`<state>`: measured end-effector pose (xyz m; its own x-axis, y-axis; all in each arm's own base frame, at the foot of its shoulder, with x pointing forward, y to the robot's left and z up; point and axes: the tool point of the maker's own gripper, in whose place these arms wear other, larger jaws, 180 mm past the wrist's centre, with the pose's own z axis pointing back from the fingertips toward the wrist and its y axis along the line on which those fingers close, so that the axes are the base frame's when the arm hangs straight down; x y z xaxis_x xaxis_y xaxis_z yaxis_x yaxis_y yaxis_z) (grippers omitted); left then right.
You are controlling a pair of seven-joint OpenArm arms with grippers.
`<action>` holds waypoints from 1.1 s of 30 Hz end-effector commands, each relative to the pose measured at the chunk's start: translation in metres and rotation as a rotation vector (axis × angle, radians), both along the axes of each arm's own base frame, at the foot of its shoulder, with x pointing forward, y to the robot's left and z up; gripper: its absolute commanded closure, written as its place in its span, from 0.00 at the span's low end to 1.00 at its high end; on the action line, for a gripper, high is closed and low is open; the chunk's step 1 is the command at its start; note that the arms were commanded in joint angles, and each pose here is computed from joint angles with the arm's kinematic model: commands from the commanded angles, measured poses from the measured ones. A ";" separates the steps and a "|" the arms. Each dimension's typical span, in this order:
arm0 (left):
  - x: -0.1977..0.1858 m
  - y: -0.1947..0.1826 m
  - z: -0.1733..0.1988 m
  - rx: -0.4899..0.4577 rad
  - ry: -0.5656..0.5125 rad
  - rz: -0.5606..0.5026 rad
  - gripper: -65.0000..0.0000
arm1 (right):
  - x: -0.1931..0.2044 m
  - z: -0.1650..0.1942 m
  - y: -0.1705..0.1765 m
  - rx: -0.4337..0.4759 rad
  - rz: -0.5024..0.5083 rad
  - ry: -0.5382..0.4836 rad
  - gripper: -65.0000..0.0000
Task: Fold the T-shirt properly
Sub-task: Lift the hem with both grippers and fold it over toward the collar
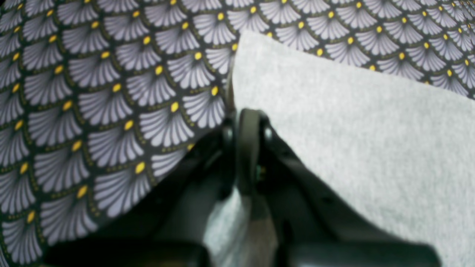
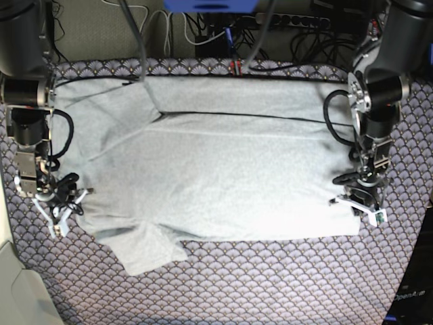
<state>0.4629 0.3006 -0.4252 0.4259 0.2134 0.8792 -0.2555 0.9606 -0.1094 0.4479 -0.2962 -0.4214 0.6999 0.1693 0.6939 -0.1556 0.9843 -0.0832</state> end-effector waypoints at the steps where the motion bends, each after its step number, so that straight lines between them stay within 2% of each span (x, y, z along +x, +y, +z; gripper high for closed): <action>1: 0.008 -0.002 0.008 -0.008 -0.001 -0.019 0.99 | 0.011 0.019 -0.009 -0.029 -0.001 -0.031 1.00; 4: 0.013 0.005 0.019 0.011 -0.020 -0.018 0.99 | 0.009 0.028 -0.007 -0.072 0.029 -0.033 1.00; 9: 0.012 0.015 0.035 0.052 0.019 -0.046 0.99 | -0.004 0.045 0.001 -0.150 0.093 -0.074 1.00; 12: 0.008 0.013 0.048 0.083 0.012 -0.066 0.99 | -0.013 0.054 -0.005 -0.160 0.069 -0.087 1.00; 19: -0.018 0.019 0.072 0.009 -0.007 -0.039 0.99 | -0.036 0.068 -0.012 -0.193 0.047 -0.110 1.00; 27: -0.052 0.038 0.096 0.042 -0.011 0.000 0.99 | -0.086 0.078 -0.007 -0.249 0.074 -0.154 1.00; 33: -0.086 0.048 0.103 0.076 0.012 0.024 0.99 | -0.125 0.076 0.004 -0.204 0.081 -0.160 1.00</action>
